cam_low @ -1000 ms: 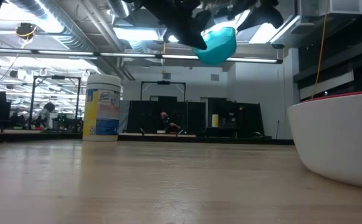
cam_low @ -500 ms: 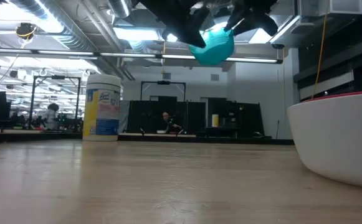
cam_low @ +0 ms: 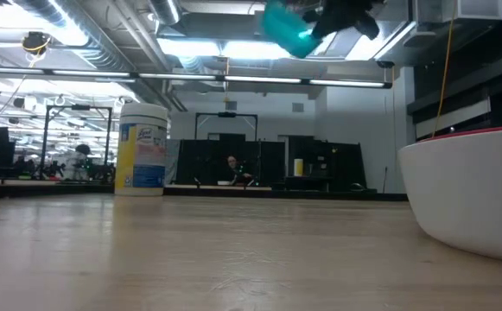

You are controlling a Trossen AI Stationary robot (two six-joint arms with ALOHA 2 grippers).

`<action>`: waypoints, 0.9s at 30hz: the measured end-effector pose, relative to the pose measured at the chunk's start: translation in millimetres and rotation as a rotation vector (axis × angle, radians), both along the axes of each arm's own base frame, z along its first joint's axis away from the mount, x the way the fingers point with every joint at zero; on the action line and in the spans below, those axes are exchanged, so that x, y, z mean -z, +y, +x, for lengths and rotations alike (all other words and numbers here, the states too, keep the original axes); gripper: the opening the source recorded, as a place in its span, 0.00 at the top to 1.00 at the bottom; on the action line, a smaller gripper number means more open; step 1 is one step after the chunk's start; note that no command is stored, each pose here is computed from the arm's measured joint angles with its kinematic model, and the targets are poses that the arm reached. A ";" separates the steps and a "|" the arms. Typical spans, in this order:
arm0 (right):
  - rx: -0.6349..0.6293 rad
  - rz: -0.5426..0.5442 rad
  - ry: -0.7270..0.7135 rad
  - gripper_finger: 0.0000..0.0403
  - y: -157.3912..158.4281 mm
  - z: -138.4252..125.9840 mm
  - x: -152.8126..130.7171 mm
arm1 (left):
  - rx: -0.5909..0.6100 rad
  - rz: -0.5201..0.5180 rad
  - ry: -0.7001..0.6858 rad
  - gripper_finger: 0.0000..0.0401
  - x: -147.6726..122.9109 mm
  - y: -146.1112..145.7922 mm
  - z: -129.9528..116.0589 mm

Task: Nest bowls inside each other
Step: Stack the light blue bowl on top of the red bowl

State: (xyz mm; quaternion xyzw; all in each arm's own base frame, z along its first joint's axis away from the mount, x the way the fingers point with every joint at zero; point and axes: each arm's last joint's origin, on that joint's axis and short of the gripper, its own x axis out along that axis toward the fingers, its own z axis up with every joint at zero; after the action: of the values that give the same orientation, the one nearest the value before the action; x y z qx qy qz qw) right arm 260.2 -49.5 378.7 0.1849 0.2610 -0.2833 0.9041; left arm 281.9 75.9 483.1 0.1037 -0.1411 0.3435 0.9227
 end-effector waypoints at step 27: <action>-0.429 0.569 0.417 1.00 151.9 -37.2 30.1 | -0.219 0.219 -0.085 0.83 -54.2 27.7 -137.2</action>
State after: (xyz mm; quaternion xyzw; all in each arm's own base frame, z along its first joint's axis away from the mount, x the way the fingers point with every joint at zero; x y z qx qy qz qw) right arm 223.0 102.4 348.6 0.3074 0.5391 -0.0363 0.7833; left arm 144.7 103.6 537.3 0.2037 -0.2042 0.4288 0.8561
